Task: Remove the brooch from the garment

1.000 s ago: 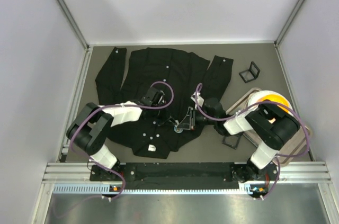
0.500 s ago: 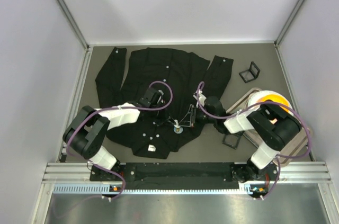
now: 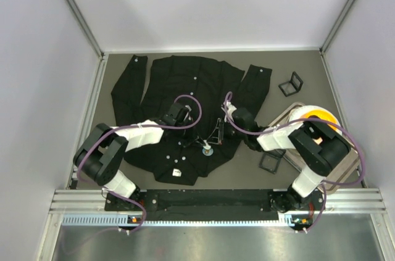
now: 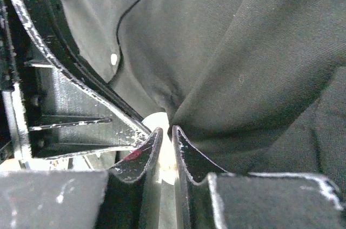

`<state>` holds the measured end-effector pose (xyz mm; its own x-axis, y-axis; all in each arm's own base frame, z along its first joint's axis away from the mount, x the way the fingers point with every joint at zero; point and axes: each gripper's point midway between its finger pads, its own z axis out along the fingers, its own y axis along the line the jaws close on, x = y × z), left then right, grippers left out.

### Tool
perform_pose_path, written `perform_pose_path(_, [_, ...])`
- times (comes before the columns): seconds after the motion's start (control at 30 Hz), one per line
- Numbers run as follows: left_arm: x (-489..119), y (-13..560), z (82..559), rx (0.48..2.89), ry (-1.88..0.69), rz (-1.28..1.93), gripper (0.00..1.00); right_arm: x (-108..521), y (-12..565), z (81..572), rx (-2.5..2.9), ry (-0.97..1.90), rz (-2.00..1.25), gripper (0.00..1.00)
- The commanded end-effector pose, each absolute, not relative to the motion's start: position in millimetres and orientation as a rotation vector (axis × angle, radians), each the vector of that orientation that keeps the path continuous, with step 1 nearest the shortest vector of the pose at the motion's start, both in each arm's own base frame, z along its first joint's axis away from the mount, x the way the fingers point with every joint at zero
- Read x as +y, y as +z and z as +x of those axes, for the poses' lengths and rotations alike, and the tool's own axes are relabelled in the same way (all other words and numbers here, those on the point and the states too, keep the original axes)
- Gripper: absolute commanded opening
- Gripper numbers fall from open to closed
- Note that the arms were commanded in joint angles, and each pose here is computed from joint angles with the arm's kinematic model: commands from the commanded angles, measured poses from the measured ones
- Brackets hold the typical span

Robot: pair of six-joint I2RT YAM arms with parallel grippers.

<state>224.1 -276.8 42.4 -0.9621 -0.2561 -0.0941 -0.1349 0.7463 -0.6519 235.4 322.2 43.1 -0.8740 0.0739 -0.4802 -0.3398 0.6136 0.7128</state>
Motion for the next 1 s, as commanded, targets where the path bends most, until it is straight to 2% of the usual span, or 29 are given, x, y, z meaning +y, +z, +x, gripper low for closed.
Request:
perform_pose_path(0.0, [-283.5, 59.4, 230.6, 2.694, -1.059, -0.259, 0.0, 328.3, 47.3, 241.0, 2.362, 1.119, -0.252, 0.11])
perform_pose_path(0.2, [-285.7, 65.9, 236.4, 2.674, -1.057, -0.25, 0.0, 329.5, 45.1, 235.2, 2.376, 1.043, -0.293, 0.13])
perform_pose_path(0.3, [-286.4, 66.5, 238.5, 2.668, -1.055, -0.25, 0.0, 331.0, 45.5, 235.3, 2.374, 1.05, -0.297, 0.09])
perform_pose_path(0.33, [-286.9, 65.8, 238.8, 2.67, -1.056, -0.25, 0.0, 331.2, 46.1, 235.7, 2.371, 1.054, -0.297, 0.03])
perform_pose_path(0.4, [-287.7, 65.2, 238.7, 2.672, -1.061, -0.248, 0.0, 330.9, 45.6, 235.3, 2.371, 1.054, -0.297, 0.0])
perform_pose_path(0.7, [-287.8, 62.6, 238.3, 2.675, -1.061, -0.241, 0.0, 330.0, 47.6, 231.8, 2.36, 1.148, -0.277, 0.0])
perform_pose_path(0.97, [-305.2, 70.8, 252.4, 2.691, -1.096, -0.122, 0.0, 342.2, 53.2, 217.9, 2.346, 1.253, -0.396, 0.0])
